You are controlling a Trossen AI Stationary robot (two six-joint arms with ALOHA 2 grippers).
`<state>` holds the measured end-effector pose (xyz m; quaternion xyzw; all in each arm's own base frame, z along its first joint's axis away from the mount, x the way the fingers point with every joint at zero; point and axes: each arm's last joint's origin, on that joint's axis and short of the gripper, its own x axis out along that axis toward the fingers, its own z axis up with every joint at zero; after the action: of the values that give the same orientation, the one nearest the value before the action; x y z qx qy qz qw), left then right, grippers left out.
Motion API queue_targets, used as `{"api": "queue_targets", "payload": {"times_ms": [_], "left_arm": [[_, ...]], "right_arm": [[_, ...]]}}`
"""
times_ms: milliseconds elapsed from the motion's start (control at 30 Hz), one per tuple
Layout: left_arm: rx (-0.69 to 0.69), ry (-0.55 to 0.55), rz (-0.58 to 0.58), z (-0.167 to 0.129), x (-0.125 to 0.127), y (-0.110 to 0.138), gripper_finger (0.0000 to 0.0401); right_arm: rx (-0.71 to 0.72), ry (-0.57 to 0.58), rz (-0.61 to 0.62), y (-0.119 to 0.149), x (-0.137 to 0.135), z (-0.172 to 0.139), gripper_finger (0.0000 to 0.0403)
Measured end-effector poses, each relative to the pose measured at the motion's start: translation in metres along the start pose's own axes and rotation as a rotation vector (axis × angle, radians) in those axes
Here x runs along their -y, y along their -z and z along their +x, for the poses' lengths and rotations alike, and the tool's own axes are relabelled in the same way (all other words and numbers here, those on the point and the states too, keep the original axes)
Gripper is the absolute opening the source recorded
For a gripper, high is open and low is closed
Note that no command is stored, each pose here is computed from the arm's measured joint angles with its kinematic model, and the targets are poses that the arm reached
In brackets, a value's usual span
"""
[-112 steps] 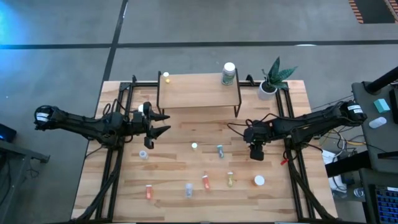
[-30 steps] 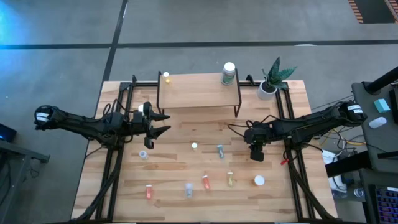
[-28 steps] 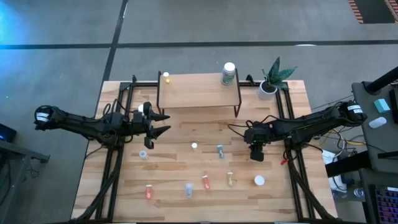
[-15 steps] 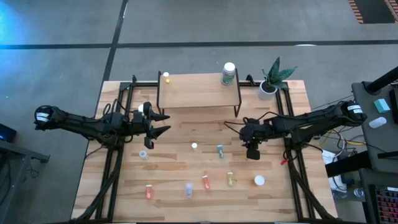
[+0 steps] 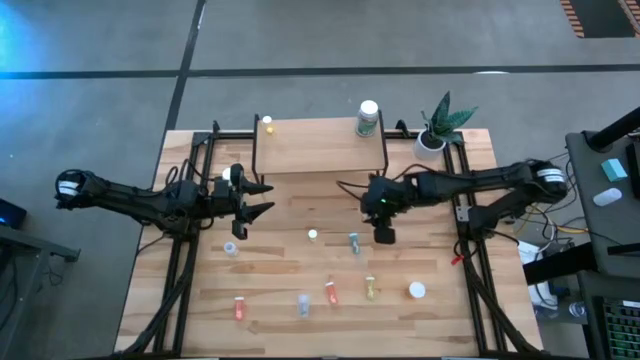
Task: Pick and place medicine bottles onto shelf by color
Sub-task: Put the yellow pill bottle on the shelf
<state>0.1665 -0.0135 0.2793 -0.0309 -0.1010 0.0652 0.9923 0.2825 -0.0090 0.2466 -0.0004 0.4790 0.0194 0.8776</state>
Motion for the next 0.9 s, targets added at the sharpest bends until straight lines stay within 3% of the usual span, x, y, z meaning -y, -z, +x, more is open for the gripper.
{"api": "queue_targets", "payload": {"times_ms": [167, 600, 900], "left_arm": [[-0.014, 0.006, -0.02, 0.0, 0.0, 0.002, 0.018], [-0.059, 0.002, 0.025, -0.001, 0.0, 0.006, 0.018], [-0.044, -0.019, 0.026, -0.002, -0.001, 0.004, 0.018]], "right_arm": [[0.056, -0.07, -0.041, -0.032, 0.016, 0.002, 0.0116], [0.252, -0.003, -0.103, -0.088, 0.083, -0.026, 0.0116], [0.32, 0.011, -0.091, -0.116, 0.128, -0.022, 0.0116]]}}
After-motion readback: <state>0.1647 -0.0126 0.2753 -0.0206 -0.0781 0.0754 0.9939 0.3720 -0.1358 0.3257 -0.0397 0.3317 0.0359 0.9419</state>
